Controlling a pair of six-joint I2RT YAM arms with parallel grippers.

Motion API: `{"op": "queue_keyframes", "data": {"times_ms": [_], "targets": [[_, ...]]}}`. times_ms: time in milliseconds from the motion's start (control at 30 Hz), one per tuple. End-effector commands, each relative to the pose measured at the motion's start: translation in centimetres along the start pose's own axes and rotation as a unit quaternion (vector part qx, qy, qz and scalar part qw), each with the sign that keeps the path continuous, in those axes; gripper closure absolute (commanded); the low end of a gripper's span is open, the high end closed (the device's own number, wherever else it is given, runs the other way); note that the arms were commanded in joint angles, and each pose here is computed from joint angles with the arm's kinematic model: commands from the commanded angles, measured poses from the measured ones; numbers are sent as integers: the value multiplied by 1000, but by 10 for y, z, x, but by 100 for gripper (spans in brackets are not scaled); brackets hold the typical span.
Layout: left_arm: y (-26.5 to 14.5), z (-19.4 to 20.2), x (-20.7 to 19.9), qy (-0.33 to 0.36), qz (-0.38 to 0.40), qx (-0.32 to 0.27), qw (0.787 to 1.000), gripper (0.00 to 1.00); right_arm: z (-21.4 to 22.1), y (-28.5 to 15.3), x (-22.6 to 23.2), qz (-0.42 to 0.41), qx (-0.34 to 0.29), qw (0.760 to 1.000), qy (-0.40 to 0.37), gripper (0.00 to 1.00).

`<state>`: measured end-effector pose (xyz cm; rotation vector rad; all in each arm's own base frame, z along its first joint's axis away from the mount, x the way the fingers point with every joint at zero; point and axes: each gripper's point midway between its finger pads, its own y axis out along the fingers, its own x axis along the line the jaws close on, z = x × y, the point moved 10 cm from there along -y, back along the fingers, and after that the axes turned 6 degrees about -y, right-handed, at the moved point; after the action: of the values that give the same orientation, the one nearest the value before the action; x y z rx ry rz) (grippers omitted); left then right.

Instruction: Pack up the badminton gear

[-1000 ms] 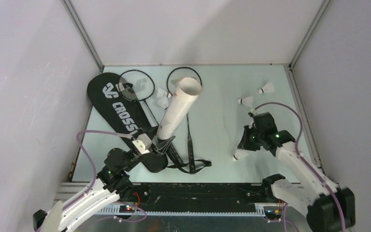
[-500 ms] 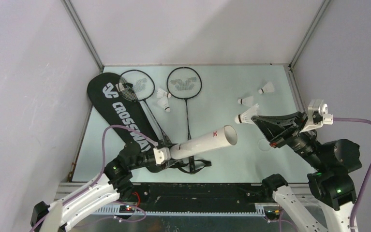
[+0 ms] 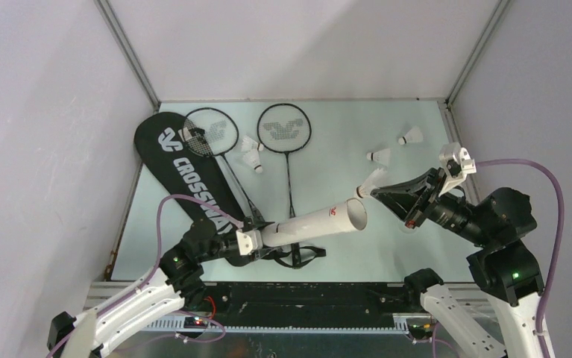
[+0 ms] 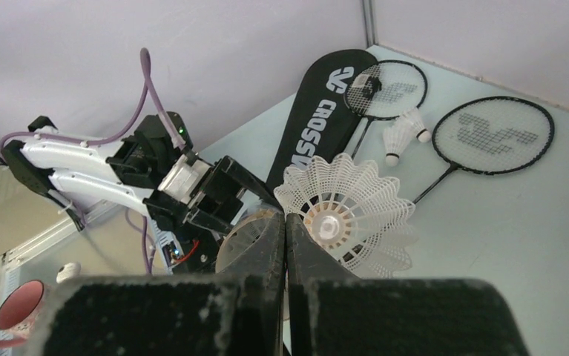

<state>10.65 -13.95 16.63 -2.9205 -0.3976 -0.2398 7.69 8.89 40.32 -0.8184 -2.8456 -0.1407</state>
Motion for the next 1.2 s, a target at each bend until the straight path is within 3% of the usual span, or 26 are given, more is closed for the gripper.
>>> {"op": "queue_keyframes", "data": {"times_ms": [0, 200, 467, 700, 1000, 1167], "targets": [[0, -33, 9, 38, -12, -53, 998, 74, -3, -12, 11, -19, -2, 1000, -16, 100], [0, -34, 10, 37, -15, -54, 998, 74, 5, -16, 13, -11, 14, 1000, -2, 100], [2, -34, 11, 36, -16, -53, 998, 74, 17, -6, 14, -72, 16, 996, 47, 100], [4, -32, 12, 36, -16, -45, 998, 74, 15, -21, 22, -38, -18, 999, 30, 100], [3, -32, 10, 45, -9, -58, 997, 74, 21, -19, 17, -11, 0, 999, 52, 100], [3, -31, 9, 51, -3, -65, 997, 74, 23, -1, 10, -51, 12, 995, 81, 100]]}}
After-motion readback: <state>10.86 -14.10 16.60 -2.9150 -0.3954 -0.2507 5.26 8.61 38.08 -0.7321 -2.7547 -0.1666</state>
